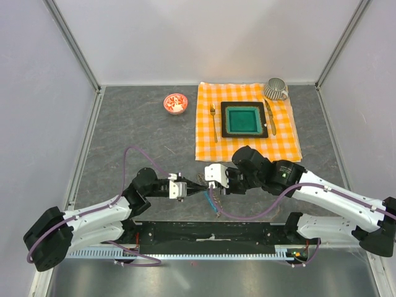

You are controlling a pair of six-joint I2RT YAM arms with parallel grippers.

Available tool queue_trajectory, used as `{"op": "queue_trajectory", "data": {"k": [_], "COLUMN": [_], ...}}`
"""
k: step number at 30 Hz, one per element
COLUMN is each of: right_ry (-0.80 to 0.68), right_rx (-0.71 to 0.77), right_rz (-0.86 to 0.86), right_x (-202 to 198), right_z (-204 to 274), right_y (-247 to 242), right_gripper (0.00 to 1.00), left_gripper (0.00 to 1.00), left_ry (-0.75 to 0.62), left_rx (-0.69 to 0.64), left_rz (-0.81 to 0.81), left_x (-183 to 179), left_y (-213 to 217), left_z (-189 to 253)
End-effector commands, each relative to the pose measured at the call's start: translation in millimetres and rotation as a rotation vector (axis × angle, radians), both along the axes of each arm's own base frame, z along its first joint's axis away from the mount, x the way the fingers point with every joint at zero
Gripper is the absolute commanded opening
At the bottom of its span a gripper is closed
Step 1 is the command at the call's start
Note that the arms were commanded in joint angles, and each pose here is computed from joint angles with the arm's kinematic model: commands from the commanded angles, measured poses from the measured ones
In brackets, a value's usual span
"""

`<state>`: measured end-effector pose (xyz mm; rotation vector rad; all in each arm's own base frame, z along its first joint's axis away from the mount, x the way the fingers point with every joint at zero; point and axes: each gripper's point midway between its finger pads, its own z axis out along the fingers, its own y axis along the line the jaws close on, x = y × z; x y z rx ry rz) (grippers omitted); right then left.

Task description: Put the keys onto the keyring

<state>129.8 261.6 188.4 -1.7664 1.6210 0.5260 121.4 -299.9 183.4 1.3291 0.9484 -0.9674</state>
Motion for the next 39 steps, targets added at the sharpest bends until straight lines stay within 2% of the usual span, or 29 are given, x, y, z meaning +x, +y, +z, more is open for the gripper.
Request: {"op": "queue_trajectory", "data": {"k": [1, 39], "right_ry": [-0.050, -0.066], "right_rx": [0.084, 0.139], "right_rz": [0.027, 0.061], "right_x": [1.8, -5.4], "right_z": [15.5, 18.3], "right_y": [11.8, 17.0], "right_gripper": [0.00, 0.00], "left_gripper": [0.02, 0.02], "left_ry": [-0.140, -0.086], "left_rx": [-0.132, -0.148], "left_rz": [-0.026, -0.031], "left_x": [1.9, 5.6], "left_y": [-7.5, -14.8], "left_z": [47.2, 48.0]}}
